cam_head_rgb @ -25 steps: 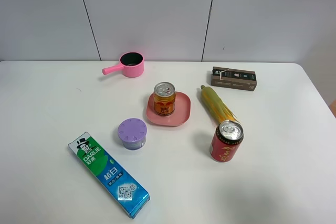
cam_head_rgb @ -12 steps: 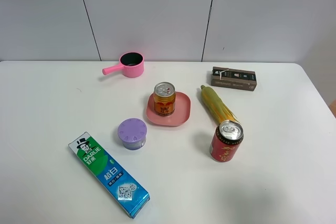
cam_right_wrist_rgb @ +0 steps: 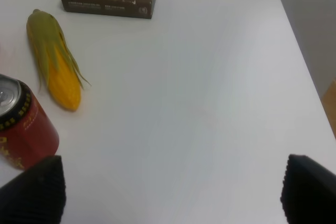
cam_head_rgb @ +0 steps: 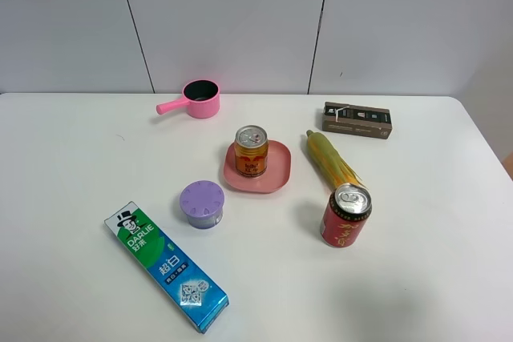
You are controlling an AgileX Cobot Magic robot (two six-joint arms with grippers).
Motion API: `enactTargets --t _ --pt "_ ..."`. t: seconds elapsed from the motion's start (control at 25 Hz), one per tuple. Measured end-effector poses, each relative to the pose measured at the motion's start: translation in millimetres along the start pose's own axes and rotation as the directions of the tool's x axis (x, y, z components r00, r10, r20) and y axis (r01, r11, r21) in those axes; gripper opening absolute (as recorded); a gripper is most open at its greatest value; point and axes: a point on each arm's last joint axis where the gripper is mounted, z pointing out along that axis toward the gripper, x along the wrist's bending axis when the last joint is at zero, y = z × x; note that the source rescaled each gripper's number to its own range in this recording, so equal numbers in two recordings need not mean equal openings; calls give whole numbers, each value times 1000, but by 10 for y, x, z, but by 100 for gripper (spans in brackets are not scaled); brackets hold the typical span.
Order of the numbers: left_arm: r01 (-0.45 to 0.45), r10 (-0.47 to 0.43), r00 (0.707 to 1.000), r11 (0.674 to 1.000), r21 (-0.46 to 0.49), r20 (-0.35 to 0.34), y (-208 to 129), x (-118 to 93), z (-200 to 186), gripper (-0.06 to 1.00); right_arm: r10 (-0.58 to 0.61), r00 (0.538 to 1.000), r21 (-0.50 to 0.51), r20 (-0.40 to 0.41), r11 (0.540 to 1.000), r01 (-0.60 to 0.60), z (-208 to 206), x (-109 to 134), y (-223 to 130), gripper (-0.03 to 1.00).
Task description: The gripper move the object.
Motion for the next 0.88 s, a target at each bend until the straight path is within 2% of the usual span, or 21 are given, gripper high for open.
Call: enactTargets --t 0.12,0.28,0.44,0.64,0.88 --pt "45 -46 998 998 32 31 -374 -149 -16 89 0 1000 0 0 1000 0 0 0 0 100" --pt "168 -173 984 983 77 53 -851 -343 26 89 0 1000 0 0 1000 0 0 0 0 100" --pt "279 -280 959 960 28 46 -1151 -463 81 89 0 1000 0 0 1000 0 0 0 0 100" --pt "288 -296 953 951 116 58 -1372 -605 389 89 0 1000 0 0 1000 0 0 0 0 100" --pt "325 -353 932 915 241 84 -1655 -794 683 89 0 1000 0 0 1000 0 0 0 0 100"
